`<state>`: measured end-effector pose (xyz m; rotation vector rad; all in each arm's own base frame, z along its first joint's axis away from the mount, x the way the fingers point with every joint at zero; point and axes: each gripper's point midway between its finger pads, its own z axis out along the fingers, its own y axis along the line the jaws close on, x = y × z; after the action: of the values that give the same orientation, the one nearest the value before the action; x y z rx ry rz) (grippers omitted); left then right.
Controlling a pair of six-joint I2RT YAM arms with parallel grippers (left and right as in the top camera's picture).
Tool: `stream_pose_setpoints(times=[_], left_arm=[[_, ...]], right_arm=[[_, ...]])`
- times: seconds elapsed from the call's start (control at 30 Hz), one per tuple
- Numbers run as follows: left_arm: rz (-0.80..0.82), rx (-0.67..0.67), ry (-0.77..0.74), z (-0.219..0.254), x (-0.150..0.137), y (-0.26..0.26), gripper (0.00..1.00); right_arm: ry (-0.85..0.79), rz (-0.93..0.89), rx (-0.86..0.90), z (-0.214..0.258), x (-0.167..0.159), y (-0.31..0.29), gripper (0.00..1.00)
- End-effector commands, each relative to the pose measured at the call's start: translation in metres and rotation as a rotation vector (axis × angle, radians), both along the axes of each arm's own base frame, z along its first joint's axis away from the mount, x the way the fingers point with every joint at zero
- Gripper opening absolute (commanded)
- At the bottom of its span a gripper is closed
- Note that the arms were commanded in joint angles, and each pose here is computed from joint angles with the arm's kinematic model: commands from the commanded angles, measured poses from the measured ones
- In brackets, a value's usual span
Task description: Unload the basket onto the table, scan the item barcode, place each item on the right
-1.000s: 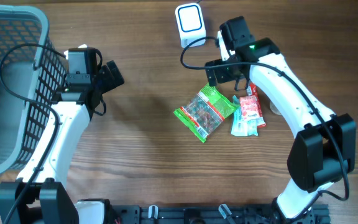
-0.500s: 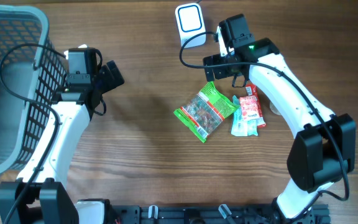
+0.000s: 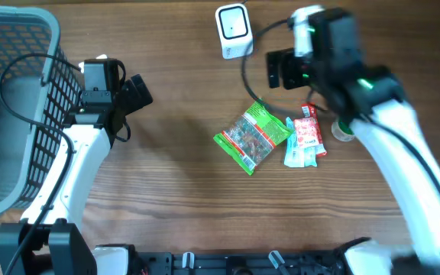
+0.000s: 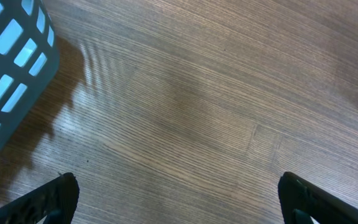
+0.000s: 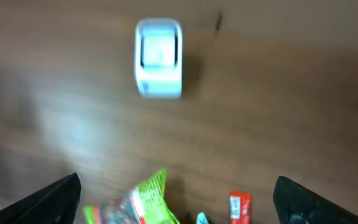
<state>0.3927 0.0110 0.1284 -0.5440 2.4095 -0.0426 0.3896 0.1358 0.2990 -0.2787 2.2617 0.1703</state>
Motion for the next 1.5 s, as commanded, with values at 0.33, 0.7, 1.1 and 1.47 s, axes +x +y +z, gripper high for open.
stream_pose_setpoints(times=[0.33,0.7,1.1,1.47], left_arm=[[-0.001,0.015,-0.006,0.002,-0.001,0.003,1.00],[-0.001,0.015,-0.006,0.002,-0.001,0.003,1.00],[-0.001,0.015,-0.006,0.002,-0.001,0.003,1.00],[-0.001,0.015,-0.006,0.002,-0.001,0.003,1.00]], right_arm=[[-0.651,-0.231,0.170,0.194,-0.229,-0.128,1.00],[-0.699,-0.193,0.210,0.102,-0.271,-0.133,1.00],[-1.136,-0.008,0.416,0.039,-0.195,-0.086,1.00],[-0.719,-0.124,0.388,-0.101,-0.149,-0.088,1.00]])
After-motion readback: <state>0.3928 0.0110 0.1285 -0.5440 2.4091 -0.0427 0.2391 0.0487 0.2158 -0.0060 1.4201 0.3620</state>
